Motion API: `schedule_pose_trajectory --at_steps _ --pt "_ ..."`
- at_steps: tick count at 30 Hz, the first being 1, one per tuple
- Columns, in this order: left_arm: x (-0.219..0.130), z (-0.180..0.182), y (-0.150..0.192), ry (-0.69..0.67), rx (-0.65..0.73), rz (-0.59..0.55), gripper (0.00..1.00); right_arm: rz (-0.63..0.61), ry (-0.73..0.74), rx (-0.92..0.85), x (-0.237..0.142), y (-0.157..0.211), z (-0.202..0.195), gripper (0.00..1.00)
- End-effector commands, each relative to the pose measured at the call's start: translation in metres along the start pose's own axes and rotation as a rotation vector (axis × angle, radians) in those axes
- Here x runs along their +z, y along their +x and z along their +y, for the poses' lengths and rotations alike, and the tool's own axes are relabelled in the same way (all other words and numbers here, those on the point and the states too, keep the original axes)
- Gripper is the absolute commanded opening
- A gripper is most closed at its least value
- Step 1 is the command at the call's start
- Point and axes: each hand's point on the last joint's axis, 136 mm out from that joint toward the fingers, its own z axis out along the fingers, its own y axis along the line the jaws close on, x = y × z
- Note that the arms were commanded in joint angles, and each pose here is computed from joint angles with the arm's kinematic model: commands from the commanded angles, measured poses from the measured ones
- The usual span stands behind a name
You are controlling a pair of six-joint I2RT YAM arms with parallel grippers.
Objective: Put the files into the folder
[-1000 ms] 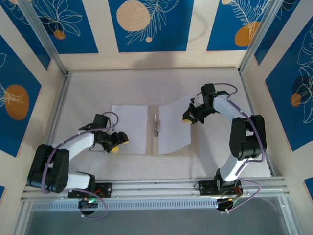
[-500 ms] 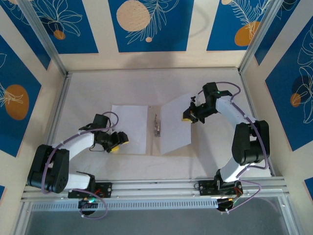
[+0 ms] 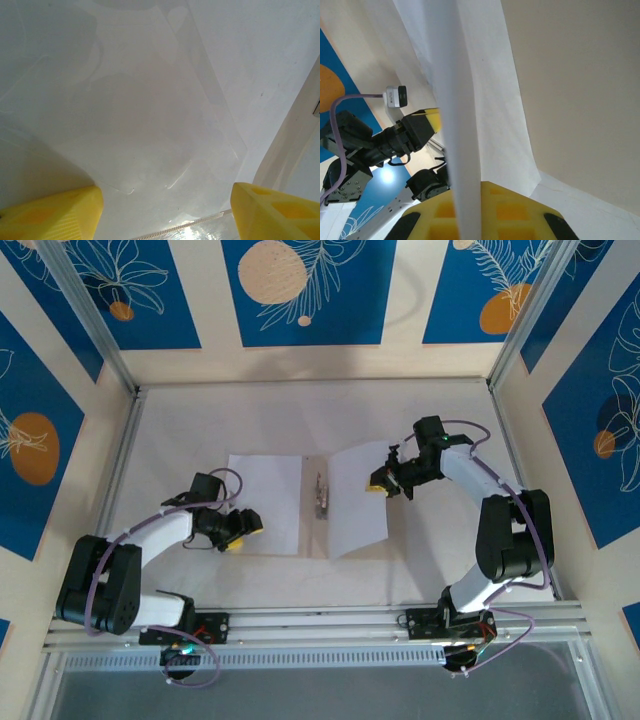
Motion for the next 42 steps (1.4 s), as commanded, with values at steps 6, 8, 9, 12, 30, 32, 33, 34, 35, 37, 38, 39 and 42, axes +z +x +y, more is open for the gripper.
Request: schedule_pose_trajectory --at_steps 6,8,9,12,30,32,33,34,35,37,38,39,42 --pt "0.005 0.024 0.010 -0.076 -0.043 0.035 0.71 -0.014 -0.105 -0.054 -0.020 0.017 0.038 0.00" --pt "0.005 0.024 0.010 -0.076 -0.040 0.035 0.71 -0.026 -0.126 -0.081 -0.026 0.022 0.051 0.00" --pt "0.005 0.024 0.010 -0.076 -0.040 0.036 0.71 -0.030 -0.134 -0.095 -0.029 0.025 0.058 0.00" --pt "0.006 0.024 0.010 -0.076 -0.041 0.038 0.71 -0.032 -0.160 -0.143 -0.033 0.035 0.078 0.00" --pt "0.005 0.024 0.012 -0.076 -0.039 0.045 0.71 -0.105 0.258 -0.140 0.015 -0.009 -0.072 0.00" --pt "0.005 0.024 0.012 -0.075 -0.039 0.044 0.71 -0.110 0.309 -0.129 0.016 -0.012 -0.085 0.00" --pt "0.005 0.024 0.013 -0.074 -0.039 0.046 0.71 -0.115 0.327 -0.125 0.016 -0.013 -0.090 0.00" --pt "0.005 0.024 0.013 -0.074 -0.040 0.046 0.71 -0.118 0.342 -0.123 0.016 -0.013 -0.093 0.00" --pt "0.005 0.024 0.013 -0.074 -0.039 0.045 0.71 -0.120 0.351 -0.117 0.015 -0.012 -0.096 0.00" --pt "0.005 0.024 0.013 -0.074 -0.041 0.046 0.71 -0.130 0.371 -0.102 0.014 -0.013 -0.100 0.00" --pt "0.005 0.024 0.013 -0.075 -0.041 0.048 0.71 -0.132 0.371 -0.095 0.014 -0.012 -0.101 0.00" --pt "0.005 0.024 0.013 -0.075 -0.042 0.047 0.71 -0.132 0.365 -0.090 0.015 -0.011 -0.102 0.00" --pt "0.005 0.024 0.013 -0.074 -0.041 0.049 0.71 -0.129 0.323 -0.075 0.020 -0.009 -0.100 0.00"
